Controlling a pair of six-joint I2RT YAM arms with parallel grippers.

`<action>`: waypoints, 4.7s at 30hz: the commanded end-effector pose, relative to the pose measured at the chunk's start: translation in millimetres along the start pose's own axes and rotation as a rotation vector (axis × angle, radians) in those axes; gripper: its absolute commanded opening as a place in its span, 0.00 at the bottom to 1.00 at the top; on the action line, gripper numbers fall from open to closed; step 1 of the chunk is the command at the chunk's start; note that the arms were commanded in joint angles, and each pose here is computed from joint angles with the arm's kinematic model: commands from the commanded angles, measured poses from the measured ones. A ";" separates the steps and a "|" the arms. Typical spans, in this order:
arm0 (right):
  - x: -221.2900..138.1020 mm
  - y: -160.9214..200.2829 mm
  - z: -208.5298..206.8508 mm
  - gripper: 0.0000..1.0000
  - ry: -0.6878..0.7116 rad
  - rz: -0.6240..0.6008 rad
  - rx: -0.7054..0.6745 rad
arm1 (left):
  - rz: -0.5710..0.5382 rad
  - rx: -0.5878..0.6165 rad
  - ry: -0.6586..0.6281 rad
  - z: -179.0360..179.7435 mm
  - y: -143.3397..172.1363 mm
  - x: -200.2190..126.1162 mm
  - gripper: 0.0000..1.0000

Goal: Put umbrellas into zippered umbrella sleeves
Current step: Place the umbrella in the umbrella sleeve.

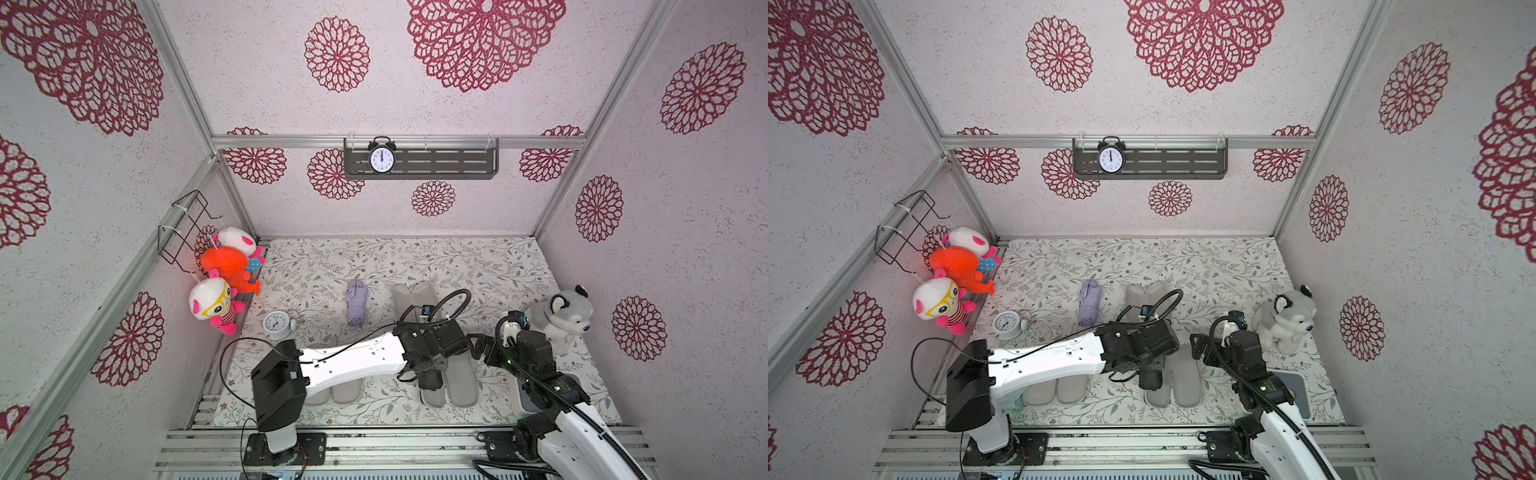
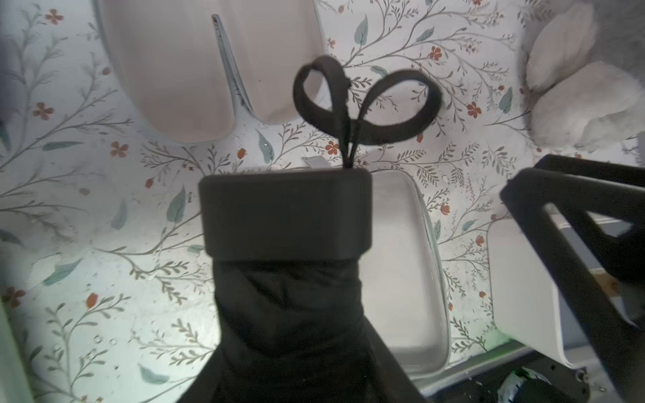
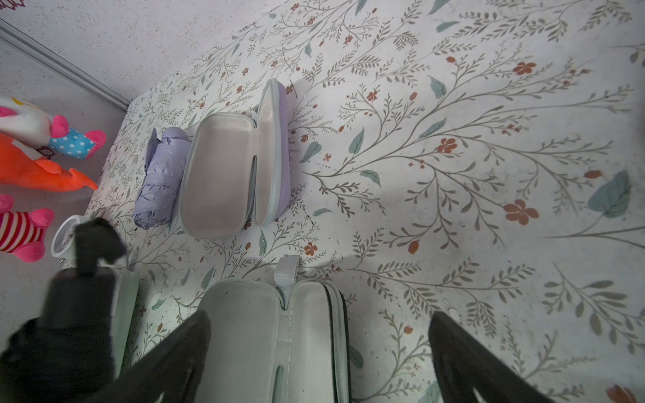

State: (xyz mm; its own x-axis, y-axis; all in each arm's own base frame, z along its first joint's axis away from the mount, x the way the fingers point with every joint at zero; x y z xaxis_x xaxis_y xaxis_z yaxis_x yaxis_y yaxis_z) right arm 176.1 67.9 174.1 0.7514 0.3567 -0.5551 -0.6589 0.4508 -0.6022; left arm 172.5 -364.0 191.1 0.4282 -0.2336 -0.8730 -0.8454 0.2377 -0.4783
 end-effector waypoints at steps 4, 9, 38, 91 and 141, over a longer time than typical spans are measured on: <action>-5.9 -4.8 -1.8 0.99 0.029 -0.056 0.010 | 0.111 0.027 0.004 -14.7 17.3 33.7 0.45; -3.5 -5.0 -9.7 0.98 0.089 -0.086 0.043 | 0.128 0.011 -0.042 -7.1 29.5 56.8 0.45; -3.8 -1.3 -5.5 0.95 0.006 -0.090 0.053 | -0.028 0.075 -0.095 24.1 -20.8 15.2 0.80; 14.7 25.2 -25.9 0.93 -0.007 -0.051 0.081 | -0.021 0.071 -0.039 -6.4 -19.7 80.5 0.36; 32.2 43.5 -24.1 0.72 -0.092 0.055 0.102 | -0.032 0.016 -0.001 -6.1 7.7 69.8 0.00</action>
State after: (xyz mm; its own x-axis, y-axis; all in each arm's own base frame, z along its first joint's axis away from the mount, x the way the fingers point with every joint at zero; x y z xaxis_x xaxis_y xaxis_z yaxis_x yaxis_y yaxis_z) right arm 168.0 72.9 110.5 0.7105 0.4066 -0.5743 -0.6991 0.5008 -0.5103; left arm 198.5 -380.8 118.5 0.4477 -0.2048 -0.8704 -0.8282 0.2720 -0.4900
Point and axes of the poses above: each gripper's point midway between its finger pads, its own x axis out along the fingers, its own z axis along the line the jaws close on, y = z × x, the point moved 8 cm from there along -x, back along the fingers, and after that the axes turned 9 degrees about x, right-handed, at the moved point
